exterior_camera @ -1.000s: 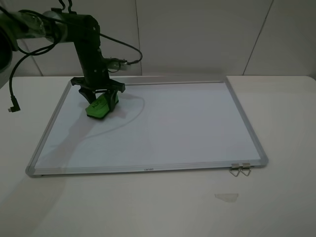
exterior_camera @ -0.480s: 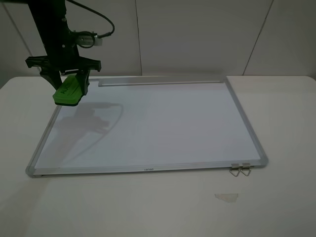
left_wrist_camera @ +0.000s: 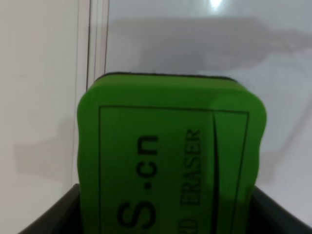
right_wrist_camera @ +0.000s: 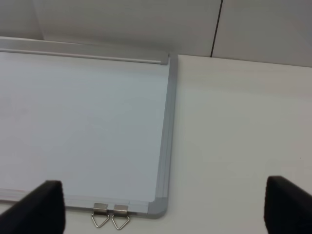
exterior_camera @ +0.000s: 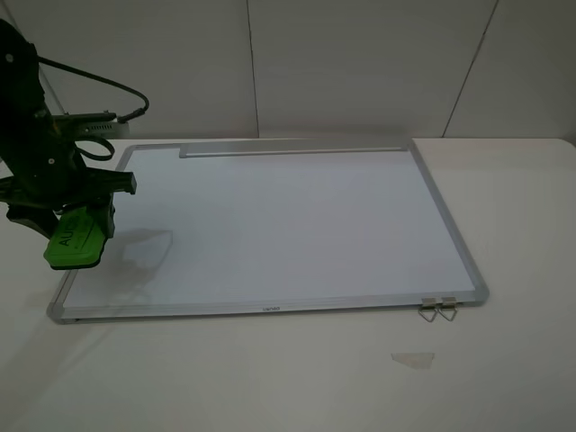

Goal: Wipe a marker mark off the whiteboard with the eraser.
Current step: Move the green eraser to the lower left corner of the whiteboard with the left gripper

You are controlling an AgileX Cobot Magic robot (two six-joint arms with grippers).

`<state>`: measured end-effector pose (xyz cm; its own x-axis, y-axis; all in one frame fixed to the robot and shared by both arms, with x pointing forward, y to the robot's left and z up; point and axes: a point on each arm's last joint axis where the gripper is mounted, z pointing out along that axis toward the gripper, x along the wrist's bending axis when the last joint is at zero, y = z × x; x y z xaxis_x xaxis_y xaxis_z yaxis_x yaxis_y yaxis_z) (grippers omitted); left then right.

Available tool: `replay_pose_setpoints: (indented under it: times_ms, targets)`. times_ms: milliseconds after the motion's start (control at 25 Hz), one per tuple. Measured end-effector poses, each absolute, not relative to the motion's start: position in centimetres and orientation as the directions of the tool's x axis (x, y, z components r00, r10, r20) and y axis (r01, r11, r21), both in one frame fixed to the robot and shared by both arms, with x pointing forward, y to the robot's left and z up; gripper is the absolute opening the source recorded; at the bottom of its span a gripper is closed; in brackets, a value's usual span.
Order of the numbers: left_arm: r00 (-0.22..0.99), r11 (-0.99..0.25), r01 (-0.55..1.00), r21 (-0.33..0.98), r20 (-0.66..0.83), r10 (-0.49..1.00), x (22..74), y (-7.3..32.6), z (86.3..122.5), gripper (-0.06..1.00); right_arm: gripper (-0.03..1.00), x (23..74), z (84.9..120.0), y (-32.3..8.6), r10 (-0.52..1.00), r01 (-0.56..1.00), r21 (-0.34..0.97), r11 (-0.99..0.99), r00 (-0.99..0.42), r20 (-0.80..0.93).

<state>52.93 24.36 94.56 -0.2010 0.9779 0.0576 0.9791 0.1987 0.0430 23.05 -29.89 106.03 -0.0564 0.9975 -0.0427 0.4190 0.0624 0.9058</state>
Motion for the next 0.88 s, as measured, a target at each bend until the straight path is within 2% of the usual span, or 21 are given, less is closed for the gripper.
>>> replay_pose_setpoints:
  times_ms: [360,640,880]
  targets:
    - [-0.155,0.15,0.985,0.088,0.056,0.986,49.8,25.2,90.6,0.6,0.81,23.0,106.0,-29.9,0.997,0.419,0.906,0.062,-0.056,-0.043]
    - [-0.117,0.108,0.979,0.173,0.041,0.992,50.3,25.2,90.5,0.6,0.81,23.0,106.0,-29.9,0.997,0.419,0.906,0.062,-0.056,-0.043]
    - [-0.116,0.107,0.977,0.182,0.037,0.993,50.4,25.1,90.5,0.6,0.81,23.0,106.0,-29.9,0.997,0.419,0.906,0.062,-0.056,-0.043]
